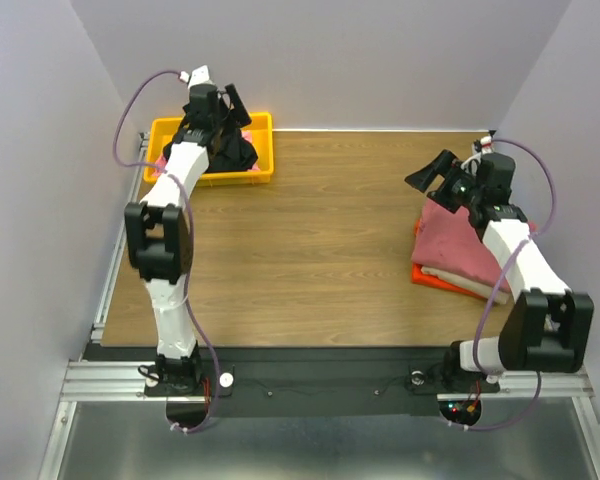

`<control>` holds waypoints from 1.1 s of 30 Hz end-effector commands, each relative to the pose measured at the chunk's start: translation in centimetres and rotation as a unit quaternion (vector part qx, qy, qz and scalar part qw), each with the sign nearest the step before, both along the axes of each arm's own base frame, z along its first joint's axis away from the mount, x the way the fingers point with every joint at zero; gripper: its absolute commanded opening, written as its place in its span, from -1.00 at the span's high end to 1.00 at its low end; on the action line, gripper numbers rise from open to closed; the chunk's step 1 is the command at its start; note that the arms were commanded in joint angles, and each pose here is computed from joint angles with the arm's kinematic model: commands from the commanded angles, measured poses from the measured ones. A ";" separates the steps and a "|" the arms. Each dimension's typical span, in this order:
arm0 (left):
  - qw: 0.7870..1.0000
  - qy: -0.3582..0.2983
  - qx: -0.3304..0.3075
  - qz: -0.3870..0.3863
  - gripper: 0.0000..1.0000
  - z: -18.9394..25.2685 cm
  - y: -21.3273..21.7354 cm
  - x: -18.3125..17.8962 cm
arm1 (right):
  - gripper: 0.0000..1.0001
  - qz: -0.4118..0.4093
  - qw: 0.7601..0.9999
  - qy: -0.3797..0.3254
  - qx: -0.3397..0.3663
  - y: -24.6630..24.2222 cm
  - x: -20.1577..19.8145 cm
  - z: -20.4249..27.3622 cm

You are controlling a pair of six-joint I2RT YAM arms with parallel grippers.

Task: Fold and stack the t-shirts
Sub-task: Grab the tshirt from the pile

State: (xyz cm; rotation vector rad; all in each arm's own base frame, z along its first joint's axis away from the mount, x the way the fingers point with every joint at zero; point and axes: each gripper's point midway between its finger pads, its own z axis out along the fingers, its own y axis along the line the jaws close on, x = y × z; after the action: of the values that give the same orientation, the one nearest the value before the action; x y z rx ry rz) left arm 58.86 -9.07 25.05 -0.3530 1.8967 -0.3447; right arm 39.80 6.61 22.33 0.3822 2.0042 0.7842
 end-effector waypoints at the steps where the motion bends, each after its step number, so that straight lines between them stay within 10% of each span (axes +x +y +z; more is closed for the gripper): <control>1: 0.997 0.052 0.059 0.017 -0.97 -3.5 0.9 4.0 | -1.00 0.013 0.999 -0.019 0.031 0.9 2.8 1.7; 8: 0.993 0.049 0.085 0.061 -0.96 -6.7 2.0 8.3 | -1.00 -0.048 0.999 0.022 -0.004 -0.8 4.2 -2.6; 12: 0.992 0.051 0.088 0.073 -0.45 -7.9 2.3 8.6 | -1.00 -0.057 0.998 0.027 -0.016 -1.3 3.8 -3.3; 16: 0.989 0.064 0.101 0.084 -0.36 -10.0 2.9 9.0 | -1.00 -0.064 0.998 0.019 -0.022 -1.5 3.0 -2.8; 22: 0.990 0.064 0.102 0.077 0.50 -9.9 2.7 9.2 | -1.00 -0.064 0.998 0.001 -0.022 -1.5 2.2 -1.4; 23: 0.989 0.068 0.103 0.077 0.99 -10.3 2.8 9.0 | -1.00 -0.066 0.998 -0.003 -0.022 -1.5 2.0 -1.0; 33: 0.996 -0.007 0.084 0.037 1.00 -0.9 1.5 6.2 | -1.00 -0.064 0.997 -0.023 -0.032 -1.5 0.0 0.4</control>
State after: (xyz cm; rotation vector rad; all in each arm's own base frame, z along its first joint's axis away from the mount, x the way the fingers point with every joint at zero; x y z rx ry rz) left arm 65.98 -6.97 11.44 -0.3590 2.0973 -0.0485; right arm 40.31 5.04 21.03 0.4962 1.9837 0.6606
